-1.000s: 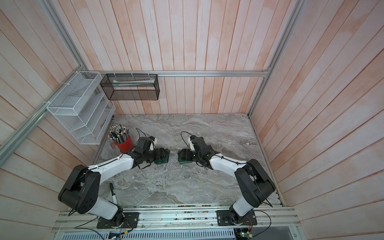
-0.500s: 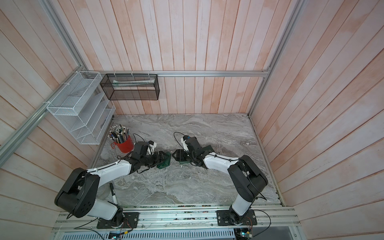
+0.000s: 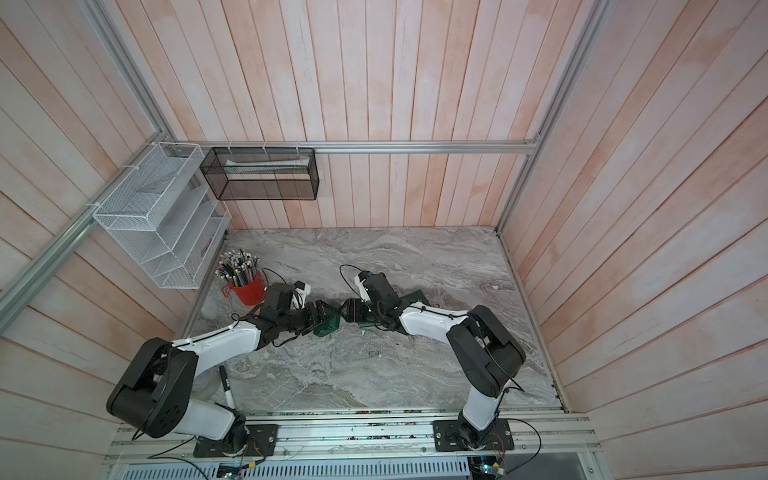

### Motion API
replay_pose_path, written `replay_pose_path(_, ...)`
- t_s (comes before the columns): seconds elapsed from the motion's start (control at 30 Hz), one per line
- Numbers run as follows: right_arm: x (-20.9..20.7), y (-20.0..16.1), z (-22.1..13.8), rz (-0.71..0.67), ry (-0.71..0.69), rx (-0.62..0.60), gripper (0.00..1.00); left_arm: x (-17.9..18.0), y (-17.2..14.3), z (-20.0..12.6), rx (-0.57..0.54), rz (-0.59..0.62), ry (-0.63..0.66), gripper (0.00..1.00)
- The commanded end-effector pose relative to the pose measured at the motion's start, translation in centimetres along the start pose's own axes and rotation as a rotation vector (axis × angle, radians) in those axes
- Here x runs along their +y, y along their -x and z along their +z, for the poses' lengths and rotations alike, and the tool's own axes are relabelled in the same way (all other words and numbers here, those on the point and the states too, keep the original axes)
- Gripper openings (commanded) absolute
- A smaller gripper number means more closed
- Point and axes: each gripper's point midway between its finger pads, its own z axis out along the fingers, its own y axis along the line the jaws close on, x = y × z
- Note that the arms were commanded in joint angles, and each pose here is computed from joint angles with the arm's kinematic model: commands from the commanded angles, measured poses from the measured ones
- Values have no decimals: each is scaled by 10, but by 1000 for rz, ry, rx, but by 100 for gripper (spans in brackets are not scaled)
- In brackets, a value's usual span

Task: Take the rings out of the lift-off lid box
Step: Open the lid on the jewelry box.

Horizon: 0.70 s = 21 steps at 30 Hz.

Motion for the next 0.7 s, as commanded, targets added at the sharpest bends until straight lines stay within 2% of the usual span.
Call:
replay_pose_path(0.0,-12,-24,10,-10,-51,82,65,-23,8,-9,-31,37,-80,80)
replay_pose_path(0.67,-12,-55,27,-49,-80,179,65,-22,5,-13,-47,6,-109,83)
